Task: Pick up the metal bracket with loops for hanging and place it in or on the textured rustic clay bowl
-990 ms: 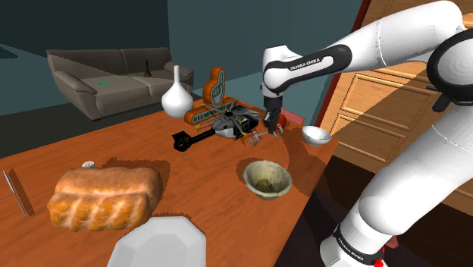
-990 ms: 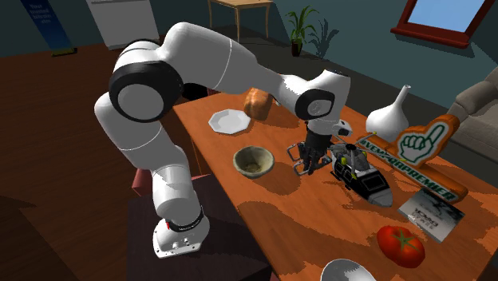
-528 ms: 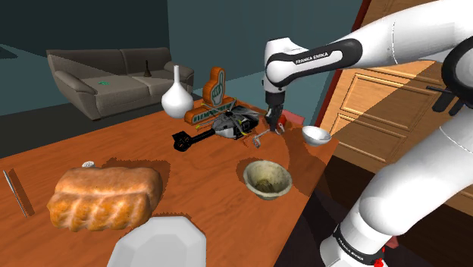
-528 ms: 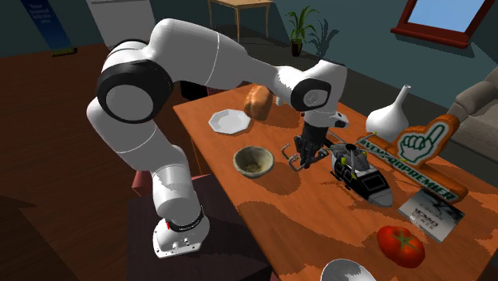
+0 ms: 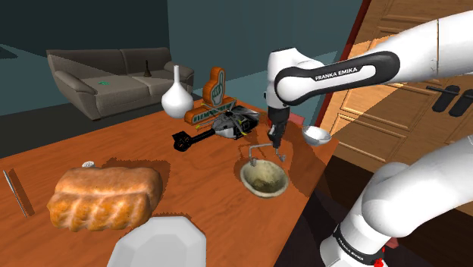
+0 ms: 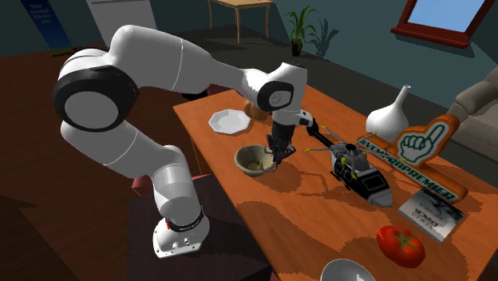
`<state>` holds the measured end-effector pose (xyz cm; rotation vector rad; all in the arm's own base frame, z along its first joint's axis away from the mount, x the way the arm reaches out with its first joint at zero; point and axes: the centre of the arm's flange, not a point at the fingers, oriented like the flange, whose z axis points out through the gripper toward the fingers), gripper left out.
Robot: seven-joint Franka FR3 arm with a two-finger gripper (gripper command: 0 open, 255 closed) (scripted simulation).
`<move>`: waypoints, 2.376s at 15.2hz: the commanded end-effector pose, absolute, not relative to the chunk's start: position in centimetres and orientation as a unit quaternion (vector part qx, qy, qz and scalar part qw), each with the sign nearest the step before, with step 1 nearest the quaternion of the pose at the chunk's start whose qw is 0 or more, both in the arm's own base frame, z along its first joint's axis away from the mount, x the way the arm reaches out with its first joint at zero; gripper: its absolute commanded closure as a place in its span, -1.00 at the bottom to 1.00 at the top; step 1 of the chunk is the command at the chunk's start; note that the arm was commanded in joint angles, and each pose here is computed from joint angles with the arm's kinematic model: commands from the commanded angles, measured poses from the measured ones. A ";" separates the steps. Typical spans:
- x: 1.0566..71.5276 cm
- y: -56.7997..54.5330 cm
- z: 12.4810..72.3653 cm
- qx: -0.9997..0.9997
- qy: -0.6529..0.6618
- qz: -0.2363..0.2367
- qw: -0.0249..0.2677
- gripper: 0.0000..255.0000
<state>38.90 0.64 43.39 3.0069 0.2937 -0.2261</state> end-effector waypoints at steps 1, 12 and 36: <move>37.1 2.3 42.8 0.991 0.096 -0.075 0.056 1.00; 34.3 5.1 38.6 0.991 0.096 -0.075 0.056 1.00; 35.0 5.7 43.5 0.991 0.096 -0.075 0.056 -1.00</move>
